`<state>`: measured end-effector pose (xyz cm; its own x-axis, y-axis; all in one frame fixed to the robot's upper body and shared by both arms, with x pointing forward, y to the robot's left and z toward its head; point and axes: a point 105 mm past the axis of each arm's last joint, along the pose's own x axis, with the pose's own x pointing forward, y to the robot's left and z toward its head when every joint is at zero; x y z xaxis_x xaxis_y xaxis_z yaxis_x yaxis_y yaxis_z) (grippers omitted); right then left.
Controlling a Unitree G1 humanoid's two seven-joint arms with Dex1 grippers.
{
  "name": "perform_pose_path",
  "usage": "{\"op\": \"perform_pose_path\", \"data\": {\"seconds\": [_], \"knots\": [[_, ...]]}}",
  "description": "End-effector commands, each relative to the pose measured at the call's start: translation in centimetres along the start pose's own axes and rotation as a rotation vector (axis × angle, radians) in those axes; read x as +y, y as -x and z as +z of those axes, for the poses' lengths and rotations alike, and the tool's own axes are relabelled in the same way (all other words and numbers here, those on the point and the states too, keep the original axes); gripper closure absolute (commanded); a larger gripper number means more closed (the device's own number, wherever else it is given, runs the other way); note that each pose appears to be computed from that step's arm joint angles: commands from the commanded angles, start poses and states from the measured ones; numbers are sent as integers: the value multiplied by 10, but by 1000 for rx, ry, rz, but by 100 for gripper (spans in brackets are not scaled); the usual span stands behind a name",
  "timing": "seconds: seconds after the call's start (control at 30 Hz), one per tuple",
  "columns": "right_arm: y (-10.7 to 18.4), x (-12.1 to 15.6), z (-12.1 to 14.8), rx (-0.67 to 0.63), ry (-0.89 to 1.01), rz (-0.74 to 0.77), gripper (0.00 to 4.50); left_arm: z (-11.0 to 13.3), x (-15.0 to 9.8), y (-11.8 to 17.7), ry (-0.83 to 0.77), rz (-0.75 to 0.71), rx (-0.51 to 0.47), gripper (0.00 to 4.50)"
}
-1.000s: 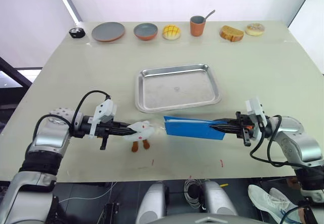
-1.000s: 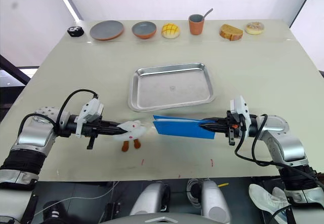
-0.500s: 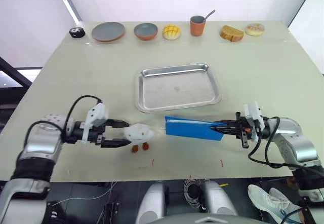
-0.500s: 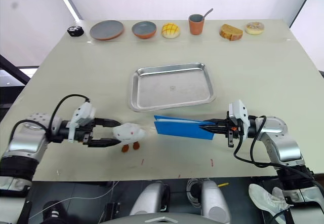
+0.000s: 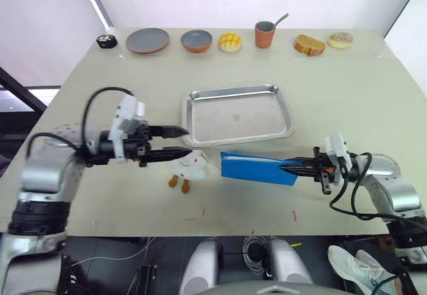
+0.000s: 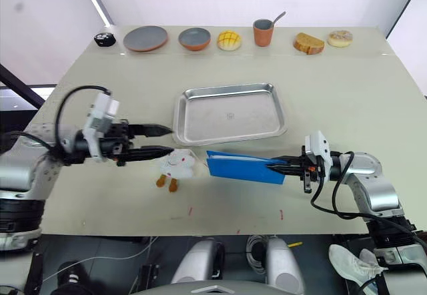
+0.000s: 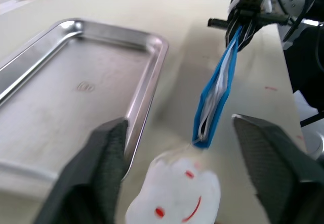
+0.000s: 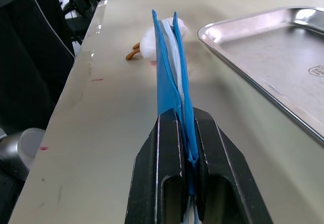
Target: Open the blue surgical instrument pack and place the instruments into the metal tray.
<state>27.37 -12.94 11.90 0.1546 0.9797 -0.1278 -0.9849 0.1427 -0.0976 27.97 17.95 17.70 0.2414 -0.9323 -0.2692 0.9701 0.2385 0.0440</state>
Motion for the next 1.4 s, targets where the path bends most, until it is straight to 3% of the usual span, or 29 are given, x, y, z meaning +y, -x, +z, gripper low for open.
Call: {"op": "perform_pose_path", "data": {"seconds": [0.03, 0.7, 0.8, 0.93, 1.4], "knots": [[0, 4, -3, 35, 15, 23, 450, 0, 0, -26, -94, -45, 16, 186], [-6, 2, 1, 26, 35, 34, 450, -24, 9, -69, -214, -92, 40, 186], [-7, 1, 2, 25, 39, 35, 450, -23, 8, -77, -224, -98, 18, 265], [-7, 1, 2, 25, 43, 34, 450, -21, 3, -83, -220, -113, -6, 444], [-10, 1, 9, 25, 64, 32, 450, -18, -10, -73, -203, -103, -4, 444]]}}
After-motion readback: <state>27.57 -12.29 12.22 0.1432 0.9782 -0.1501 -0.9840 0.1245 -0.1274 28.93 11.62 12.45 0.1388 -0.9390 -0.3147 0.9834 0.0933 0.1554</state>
